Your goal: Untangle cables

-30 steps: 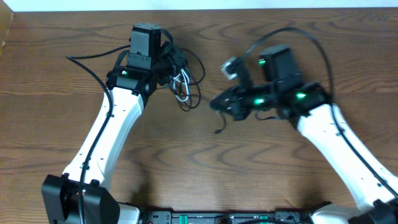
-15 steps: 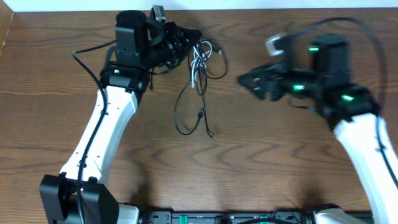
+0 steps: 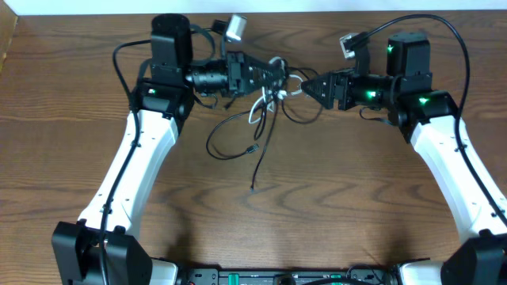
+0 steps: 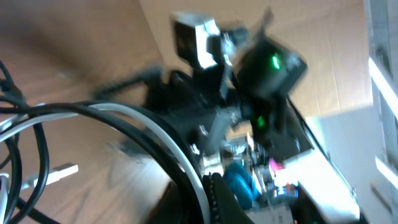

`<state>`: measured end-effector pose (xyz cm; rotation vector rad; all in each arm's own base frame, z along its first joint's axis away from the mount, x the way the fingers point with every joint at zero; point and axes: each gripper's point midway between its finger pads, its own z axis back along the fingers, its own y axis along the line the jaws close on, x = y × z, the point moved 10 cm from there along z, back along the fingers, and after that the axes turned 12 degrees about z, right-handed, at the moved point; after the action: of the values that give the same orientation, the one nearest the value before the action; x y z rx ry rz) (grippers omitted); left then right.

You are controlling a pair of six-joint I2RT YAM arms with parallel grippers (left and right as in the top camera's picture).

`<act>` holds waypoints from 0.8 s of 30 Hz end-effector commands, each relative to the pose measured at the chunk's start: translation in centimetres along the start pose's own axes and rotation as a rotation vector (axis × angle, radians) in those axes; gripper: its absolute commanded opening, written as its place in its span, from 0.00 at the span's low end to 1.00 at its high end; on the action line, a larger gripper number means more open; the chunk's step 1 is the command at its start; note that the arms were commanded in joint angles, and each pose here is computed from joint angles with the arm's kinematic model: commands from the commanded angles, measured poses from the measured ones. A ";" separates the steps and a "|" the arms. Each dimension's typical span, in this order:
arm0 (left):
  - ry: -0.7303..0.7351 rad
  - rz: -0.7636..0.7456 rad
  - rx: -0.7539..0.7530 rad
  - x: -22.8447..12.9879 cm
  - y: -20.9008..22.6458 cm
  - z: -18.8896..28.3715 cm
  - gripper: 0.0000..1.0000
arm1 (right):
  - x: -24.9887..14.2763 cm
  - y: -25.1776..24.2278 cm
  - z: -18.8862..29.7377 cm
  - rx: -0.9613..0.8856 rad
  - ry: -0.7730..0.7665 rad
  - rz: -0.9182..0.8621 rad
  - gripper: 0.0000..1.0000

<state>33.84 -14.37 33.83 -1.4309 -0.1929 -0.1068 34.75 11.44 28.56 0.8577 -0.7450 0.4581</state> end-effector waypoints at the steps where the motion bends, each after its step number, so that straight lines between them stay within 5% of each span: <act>1: 0.093 -0.135 -0.044 -1.1 -0.5 -1.1 0.08 | 0.2 0.0 -0.9 0.028 0.001 -0.061 0.66; 12: -0.126 0.085 0.325 -1.1 3.5 -1.1 0.08 | -1.9 0.2 -2.1 -0.069 0.116 -0.270 0.46; 24: -0.100 0.084 0.334 -1.7 3.4 -2.1 0.08 | -3.6 0.1 -6.0 -0.075 0.195 -0.349 0.38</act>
<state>32.84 -16.07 29.63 -1.1124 -0.2025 0.0778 34.11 15.19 24.14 0.8360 -0.4365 0.2205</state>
